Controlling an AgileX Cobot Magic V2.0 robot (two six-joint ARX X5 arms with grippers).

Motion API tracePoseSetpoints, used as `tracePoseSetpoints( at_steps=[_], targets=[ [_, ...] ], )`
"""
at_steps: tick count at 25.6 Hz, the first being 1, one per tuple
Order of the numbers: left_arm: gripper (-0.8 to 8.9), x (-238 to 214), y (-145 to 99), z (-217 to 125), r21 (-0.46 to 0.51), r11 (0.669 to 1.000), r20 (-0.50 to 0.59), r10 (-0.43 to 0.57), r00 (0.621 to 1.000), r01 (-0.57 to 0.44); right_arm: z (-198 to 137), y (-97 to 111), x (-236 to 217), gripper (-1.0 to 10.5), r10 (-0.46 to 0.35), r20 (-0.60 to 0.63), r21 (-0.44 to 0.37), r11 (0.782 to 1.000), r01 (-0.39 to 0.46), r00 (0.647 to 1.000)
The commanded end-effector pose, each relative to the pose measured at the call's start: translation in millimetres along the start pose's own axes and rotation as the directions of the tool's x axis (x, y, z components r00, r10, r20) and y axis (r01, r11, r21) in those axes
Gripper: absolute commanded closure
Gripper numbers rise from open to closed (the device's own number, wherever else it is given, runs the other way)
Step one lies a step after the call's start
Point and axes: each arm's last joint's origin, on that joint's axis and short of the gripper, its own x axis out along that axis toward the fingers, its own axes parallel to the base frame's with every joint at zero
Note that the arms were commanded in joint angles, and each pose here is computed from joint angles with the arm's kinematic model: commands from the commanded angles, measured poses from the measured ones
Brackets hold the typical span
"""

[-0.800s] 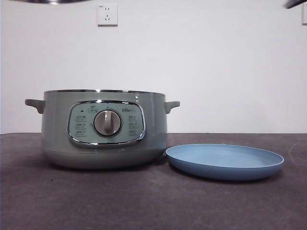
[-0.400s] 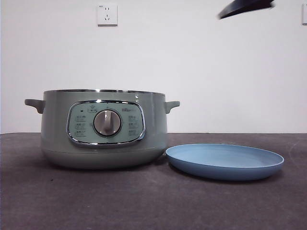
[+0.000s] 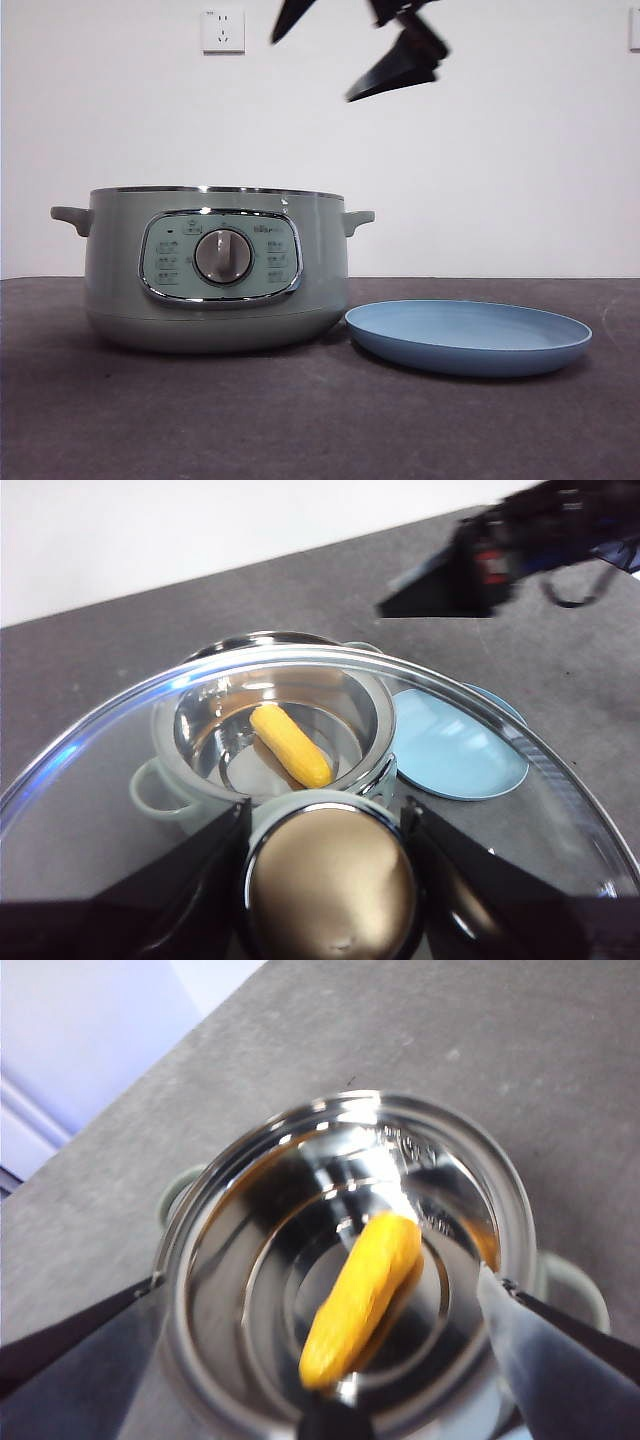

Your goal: Take the corn out from the steamer,put the corn on the plate,close the lid

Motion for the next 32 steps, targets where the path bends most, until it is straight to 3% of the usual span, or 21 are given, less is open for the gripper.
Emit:
tracePoseSetpoints(
  at_steps=[1, 8, 15, 25, 32],
  targets=[
    [8.22, -15.6, -3.2, -3.3, 0.020, 1.000, 0.053, 0.022, 0.998, -0.023, 13.1, 6.1, 26.3, 4.1, -0.024, -0.014, -0.012, 1.000, 0.024, 1.000],
    [8.22, -37.8, -9.2, -16.1, 0.014, 1.000, 0.086, 0.025, 0.996, -0.026, 22.4, 14.6, 93.0, 4.1, -0.094, -0.064, -0.067, 0.994, 0.090, 0.993],
    [8.22, -40.5, -10.1, -20.6, 0.006, 1.000, 0.064, 0.022, 0.998, -0.023, -12.7, 4.8, 158.2, 4.1, -0.171, -0.161, -0.086, 0.984, 0.159, 0.972],
    [8.22, -40.5, -10.2, -20.7, 0.008, 1.000, 0.063, 0.017, 0.998, -0.018, -44.4, -4.3, 189.2, 4.1, -0.197, -0.263, -0.092, 0.980, 0.178, 0.944],
    [8.22, -40.5, -10.3, -20.8, 0.008, 1.000, 0.062, 0.015, 0.998, -0.016, -58.4, 13.7, 194.1, 4.1, -0.231, -0.324, -0.162, 0.969, 0.187, 0.917]
  ],
)
